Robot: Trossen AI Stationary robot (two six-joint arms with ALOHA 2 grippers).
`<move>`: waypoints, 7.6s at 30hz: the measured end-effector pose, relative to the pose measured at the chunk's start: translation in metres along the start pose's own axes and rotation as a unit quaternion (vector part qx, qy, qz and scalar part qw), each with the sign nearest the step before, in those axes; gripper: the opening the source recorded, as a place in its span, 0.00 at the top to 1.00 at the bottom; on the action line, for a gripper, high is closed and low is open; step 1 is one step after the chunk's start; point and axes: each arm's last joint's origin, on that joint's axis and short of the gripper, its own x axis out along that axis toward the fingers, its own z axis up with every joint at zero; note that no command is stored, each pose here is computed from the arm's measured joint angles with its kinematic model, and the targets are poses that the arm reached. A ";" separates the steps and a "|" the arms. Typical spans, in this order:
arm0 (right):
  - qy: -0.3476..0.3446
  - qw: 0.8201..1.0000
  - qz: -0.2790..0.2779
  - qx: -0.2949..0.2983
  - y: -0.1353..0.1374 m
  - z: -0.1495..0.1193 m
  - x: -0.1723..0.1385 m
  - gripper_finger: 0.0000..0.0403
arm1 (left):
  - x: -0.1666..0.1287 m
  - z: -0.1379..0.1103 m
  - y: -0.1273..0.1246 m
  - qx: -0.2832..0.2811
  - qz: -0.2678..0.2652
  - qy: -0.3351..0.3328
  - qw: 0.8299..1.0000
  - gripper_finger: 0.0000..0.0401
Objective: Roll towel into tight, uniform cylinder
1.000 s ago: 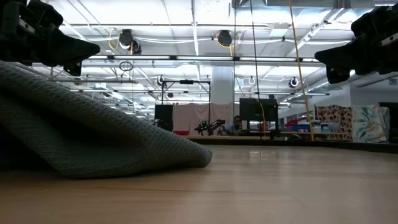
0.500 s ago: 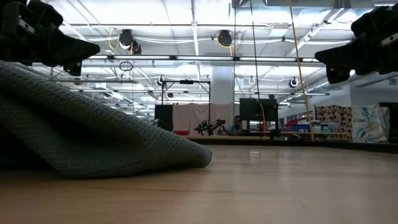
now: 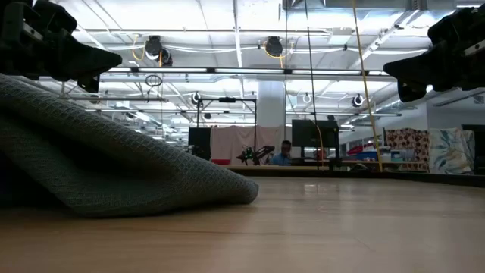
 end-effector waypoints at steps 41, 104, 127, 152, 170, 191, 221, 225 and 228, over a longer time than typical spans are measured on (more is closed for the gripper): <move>0.000 1.000 0.000 0.000 0.000 0.000 0.000 1.00 | 0.000 0.000 0.000 0.000 0.000 0.000 1.000 0.94; -0.002 0.989 0.041 0.142 0.003 0.016 -0.003 1.00 | 0.064 0.240 -0.024 0.050 -0.055 0.150 0.986 0.94; 0.157 0.981 0.009 0.112 0.003 0.145 0.031 1.00 | 0.104 0.138 -0.027 -0.019 0.064 0.319 0.945 0.94; 0.261 0.959 0.051 0.099 0.020 0.047 0.082 1.00 | 0.117 0.041 -0.026 -0.143 0.217 0.443 0.858 0.65; 0.259 0.957 0.113 0.070 0.043 0.010 0.087 1.00 | 0.128 -0.009 -0.022 -0.228 0.313 0.541 0.746 0.65; 0.281 0.951 0.110 0.073 0.045 -0.005 0.098 1.00 | 0.145 -0.025 -0.023 -0.238 0.350 0.522 0.741 0.35; 0.258 0.958 0.091 0.084 0.045 -0.001 0.100 1.00 | 0.163 -0.043 -0.016 -0.154 0.327 0.505 0.784 0.98; 0.242 0.965 0.048 0.092 0.043 0.001 0.102 1.00 | 0.173 -0.013 -0.021 -0.134 0.312 0.448 0.827 0.99; 0.221 0.970 0.011 0.102 0.042 0.001 0.106 1.00 | 0.180 0.010 -0.027 -0.100 0.298 0.407 0.858 0.99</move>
